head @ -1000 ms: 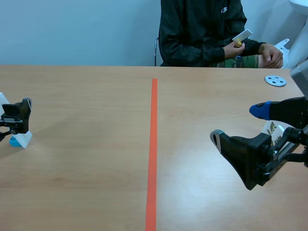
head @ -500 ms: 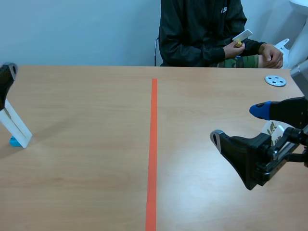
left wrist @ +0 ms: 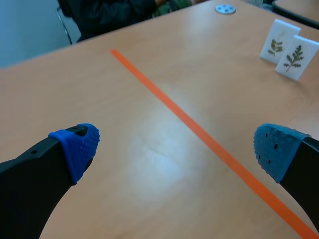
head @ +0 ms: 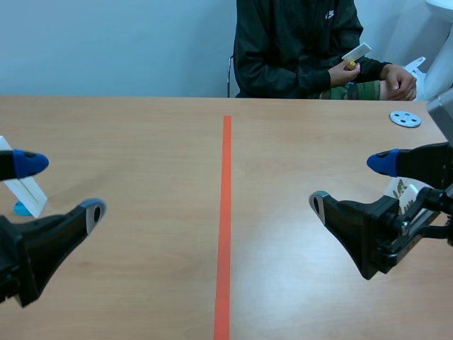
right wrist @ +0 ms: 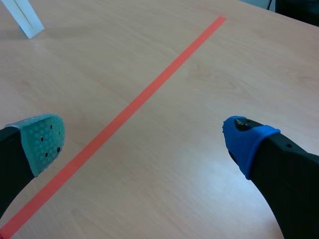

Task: Sort the leaf by its shape. The table is split by an orange tape line. A compound leaf with several leaflets goes to the left side, a simple leaf with one blade goes to the right side. Return to the home posture when a red brick is placed on the table.

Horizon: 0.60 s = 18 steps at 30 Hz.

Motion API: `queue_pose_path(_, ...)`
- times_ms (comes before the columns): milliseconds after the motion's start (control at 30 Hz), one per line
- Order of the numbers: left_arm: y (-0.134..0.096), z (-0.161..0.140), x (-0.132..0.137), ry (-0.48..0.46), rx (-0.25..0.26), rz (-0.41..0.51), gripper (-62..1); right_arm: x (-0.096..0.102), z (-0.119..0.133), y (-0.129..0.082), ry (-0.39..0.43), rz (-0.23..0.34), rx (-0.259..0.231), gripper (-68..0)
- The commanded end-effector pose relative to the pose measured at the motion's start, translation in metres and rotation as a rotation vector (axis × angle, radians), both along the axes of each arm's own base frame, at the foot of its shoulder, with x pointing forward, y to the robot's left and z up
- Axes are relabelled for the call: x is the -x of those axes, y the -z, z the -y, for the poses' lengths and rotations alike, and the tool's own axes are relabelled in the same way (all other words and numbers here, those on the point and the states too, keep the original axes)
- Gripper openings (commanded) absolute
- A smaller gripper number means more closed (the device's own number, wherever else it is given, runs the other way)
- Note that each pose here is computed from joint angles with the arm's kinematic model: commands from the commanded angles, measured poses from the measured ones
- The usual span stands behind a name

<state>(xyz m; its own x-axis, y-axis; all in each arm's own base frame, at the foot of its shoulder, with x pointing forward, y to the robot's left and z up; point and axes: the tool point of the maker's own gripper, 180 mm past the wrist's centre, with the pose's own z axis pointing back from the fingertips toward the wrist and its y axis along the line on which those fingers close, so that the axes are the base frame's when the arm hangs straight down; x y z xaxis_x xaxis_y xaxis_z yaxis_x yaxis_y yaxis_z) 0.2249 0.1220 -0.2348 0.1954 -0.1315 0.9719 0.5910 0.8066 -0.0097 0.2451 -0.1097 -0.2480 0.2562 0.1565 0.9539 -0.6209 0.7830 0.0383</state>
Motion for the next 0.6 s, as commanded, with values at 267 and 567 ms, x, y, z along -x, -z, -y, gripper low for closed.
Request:
queue_pose_path(267,0.014,0.02,0.009,-0.008,0.087,-0.078,1.4,-0.005,0.005,-0.008,0.009,0.028,-0.01,0.4)
queue_pose_path(567,0.01,0.023,0.006,-0.007,0.1,-0.061,1.4,-0.005,0.004,-0.012,0.012,0.031,-0.036,0.4)
